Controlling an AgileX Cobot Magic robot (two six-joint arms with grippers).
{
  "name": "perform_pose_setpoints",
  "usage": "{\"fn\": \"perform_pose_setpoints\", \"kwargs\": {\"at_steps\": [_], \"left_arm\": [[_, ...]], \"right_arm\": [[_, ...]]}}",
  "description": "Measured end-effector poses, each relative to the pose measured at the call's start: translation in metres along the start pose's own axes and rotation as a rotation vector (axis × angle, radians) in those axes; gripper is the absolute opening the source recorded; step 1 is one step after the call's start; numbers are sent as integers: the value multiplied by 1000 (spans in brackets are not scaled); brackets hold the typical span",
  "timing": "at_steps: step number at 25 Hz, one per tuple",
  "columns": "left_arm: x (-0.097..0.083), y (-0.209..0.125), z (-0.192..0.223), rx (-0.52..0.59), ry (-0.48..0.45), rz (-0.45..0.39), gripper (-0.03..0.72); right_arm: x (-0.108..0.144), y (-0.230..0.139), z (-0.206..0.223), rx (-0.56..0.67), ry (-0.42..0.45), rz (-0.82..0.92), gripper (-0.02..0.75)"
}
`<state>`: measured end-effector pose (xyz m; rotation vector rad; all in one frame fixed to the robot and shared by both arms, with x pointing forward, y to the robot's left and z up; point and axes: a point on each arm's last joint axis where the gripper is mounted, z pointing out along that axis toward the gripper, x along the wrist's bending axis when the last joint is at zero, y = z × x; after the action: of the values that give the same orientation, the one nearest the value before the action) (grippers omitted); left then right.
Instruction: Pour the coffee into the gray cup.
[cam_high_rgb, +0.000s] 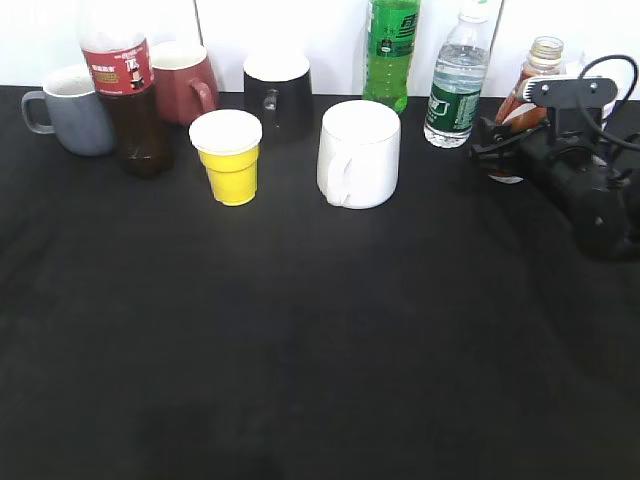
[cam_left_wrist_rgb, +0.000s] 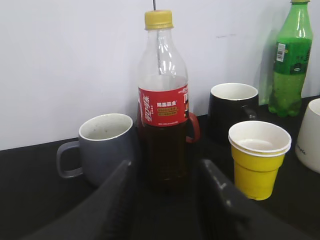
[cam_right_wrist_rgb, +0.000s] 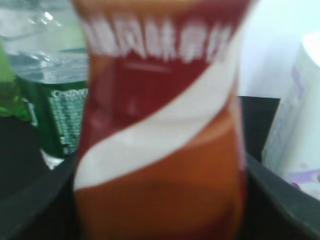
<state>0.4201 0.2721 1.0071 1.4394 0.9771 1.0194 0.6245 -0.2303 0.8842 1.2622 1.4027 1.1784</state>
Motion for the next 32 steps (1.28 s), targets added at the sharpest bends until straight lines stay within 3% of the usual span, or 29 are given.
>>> {"fn": "perform_pose_setpoints", "kwargs": {"at_steps": [6,12,14,17,20,23,26,29,32], "left_arm": [[0,0,0,0,0,0,311],[6,11,8,25,27,2,311],[18,23,17,145,97,9,311],[27,33,22,396,192,0,311],[13,24,14,672,197,-58,311],[2,34,6,888,199,-102,333],[-2,67,0,994,194,-239,414],[-9,75,-13,1162,98,-225,430],[-10,84,-31,1143,85,-223,398]], "right_arm": [[-3,-8,-29,66,2,-9,596],[-4,48,-64,17,28,-4,593],[-4,72,-78,78,52,-4,593],[-3,98,-101,306,86,0,591],[-2,108,-127,555,119,-13,591],[-2,125,-149,708,142,-12,591],[-3,149,-168,770,161,-13,591],[-5,170,-199,777,175,-17,590],[-9,186,-237,758,178,0,590]]}}
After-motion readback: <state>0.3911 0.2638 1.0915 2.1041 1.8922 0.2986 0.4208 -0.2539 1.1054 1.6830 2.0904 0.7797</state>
